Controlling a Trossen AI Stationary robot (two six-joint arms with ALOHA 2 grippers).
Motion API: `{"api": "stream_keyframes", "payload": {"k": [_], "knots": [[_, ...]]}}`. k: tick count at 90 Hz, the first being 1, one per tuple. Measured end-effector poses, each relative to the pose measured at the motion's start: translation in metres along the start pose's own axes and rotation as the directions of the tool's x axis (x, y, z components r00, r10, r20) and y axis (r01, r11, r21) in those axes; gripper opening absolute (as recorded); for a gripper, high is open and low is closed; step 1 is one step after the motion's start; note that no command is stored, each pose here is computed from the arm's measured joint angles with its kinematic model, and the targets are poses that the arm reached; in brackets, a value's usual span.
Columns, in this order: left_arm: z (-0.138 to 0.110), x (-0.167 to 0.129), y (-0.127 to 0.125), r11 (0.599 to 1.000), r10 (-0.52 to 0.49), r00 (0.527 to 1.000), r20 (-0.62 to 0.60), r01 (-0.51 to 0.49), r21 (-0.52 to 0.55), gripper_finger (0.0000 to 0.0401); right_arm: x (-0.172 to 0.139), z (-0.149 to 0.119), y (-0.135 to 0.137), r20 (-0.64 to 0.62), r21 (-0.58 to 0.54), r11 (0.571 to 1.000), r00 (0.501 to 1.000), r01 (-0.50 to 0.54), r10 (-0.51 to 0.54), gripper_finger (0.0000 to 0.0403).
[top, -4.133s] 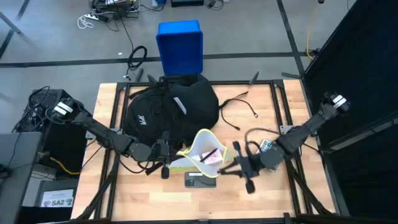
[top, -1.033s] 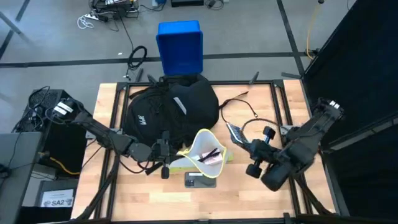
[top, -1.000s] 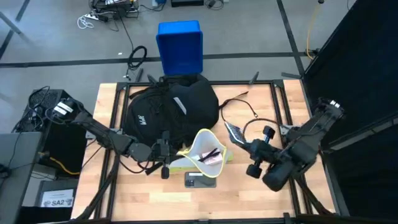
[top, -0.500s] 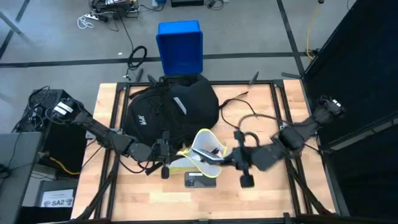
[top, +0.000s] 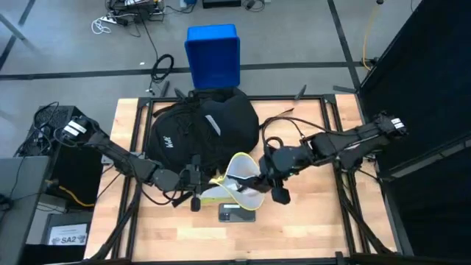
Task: Unpack backpack
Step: Put the calculator into the zip bag, then close the zip bag
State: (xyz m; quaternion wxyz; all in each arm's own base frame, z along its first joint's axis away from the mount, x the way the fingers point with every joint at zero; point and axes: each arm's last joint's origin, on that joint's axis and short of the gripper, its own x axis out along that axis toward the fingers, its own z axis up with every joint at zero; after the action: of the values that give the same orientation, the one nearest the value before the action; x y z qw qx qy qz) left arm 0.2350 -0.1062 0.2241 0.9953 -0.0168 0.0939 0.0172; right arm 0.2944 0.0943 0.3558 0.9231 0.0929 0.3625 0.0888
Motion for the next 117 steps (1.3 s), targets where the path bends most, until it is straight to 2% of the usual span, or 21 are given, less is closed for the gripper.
{"api": "stream_keyframes", "payload": {"k": [24,42,70,86,117], "knots": [[0.000,0.000,0.000,1.000,-0.001,1.000,-0.002,0.001,0.001,0.0000,0.000,0.000,-0.001,0.007,-0.005,1.000,1.000,0.017,-0.017,0.0116],[0.000,0.000,0.000,1.000,0.000,1.000,-0.001,0.000,0.000,0.0000,-0.001,0.001,-0.002,0.029,-0.005,0.997,0.996,0.079,-0.079,0.0146],[0.000,0.000,0.000,1.000,0.000,1.000,-0.001,0.000,0.000,0.0000,-0.001,0.004,-0.003,0.064,-0.098,0.989,0.992,0.113,-0.107,0.0142],[0.000,0.000,0.000,1.000,0.000,1.000,-0.001,0.000,0.000,0.0000,0.005,0.005,-0.005,0.147,-0.176,0.963,0.973,0.202,-0.178,0.0137],[0.000,0.000,0.000,1.000,0.000,1.000,-0.001,0.000,0.000,0.0000,0.032,-0.004,-0.020,0.287,-0.267,0.944,0.951,0.195,-0.116,0.0137]]}}
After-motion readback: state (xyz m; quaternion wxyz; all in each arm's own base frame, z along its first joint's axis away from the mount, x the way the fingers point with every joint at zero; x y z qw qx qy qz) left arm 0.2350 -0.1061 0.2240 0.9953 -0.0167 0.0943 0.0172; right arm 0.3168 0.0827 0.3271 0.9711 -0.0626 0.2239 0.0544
